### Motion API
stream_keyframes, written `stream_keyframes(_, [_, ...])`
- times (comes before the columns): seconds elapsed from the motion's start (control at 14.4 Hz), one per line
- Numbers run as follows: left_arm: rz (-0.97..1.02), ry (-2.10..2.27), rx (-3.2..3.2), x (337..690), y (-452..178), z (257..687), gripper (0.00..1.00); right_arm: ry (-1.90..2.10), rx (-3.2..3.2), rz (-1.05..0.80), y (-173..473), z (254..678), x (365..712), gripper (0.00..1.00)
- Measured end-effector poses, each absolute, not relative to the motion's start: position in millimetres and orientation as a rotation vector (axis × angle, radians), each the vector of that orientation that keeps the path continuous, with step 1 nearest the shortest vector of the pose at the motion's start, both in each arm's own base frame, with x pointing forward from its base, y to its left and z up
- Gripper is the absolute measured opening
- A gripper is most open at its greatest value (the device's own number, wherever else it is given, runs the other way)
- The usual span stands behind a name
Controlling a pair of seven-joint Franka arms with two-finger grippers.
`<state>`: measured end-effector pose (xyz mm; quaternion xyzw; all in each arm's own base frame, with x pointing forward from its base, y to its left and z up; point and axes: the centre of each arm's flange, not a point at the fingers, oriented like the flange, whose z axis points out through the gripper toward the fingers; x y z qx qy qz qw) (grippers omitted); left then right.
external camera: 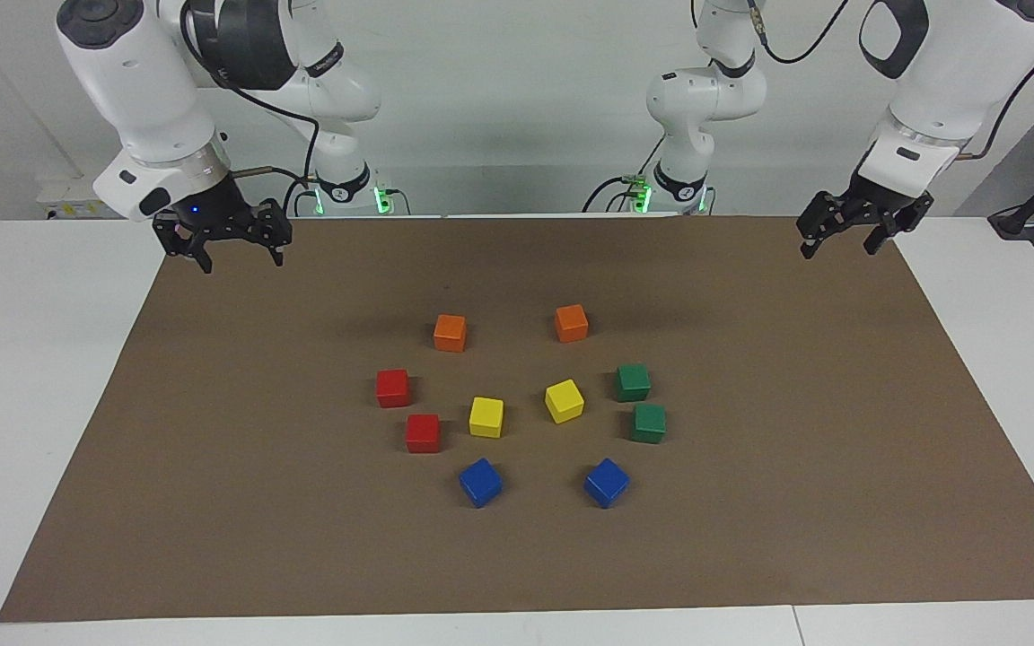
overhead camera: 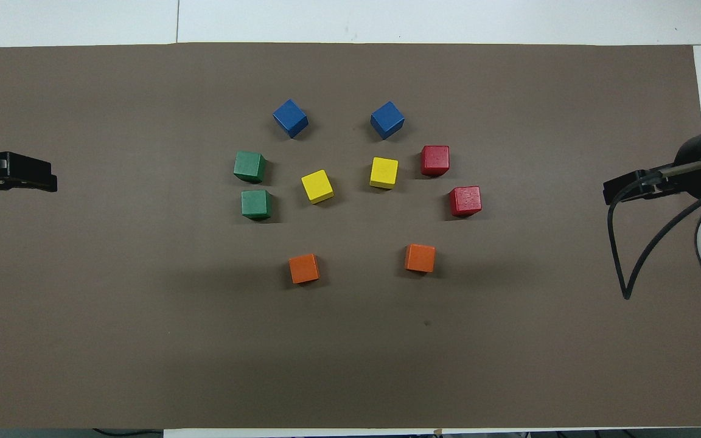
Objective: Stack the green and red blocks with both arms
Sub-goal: 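Reach the left gripper to a green cube while the right gripper reaches a red cube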
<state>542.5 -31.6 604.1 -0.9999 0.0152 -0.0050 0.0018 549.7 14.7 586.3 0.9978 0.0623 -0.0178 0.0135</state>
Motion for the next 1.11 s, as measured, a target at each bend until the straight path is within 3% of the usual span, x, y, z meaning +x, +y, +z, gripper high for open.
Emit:
stream_keyframes(0.49, [-0.021,0.159,-3.161,538.2,-73.3,560.0,1.0,0.1,3.117,-0.017,35.8,578.7,553.2,1.0])
stream_keyframes(0.76, [-0.018,0.266,-3.184,531.0,-117.0,531.8,1.0,0.161,3.127,0.014,82.7,536.7,574.4,1.0])
stream_keyframes(1.11, [-0.01,0.28,-3.197,530.7,-173.8,464.5,1.0,0.166,3.142,0.033,131.2,489.8,590.8,1.0])
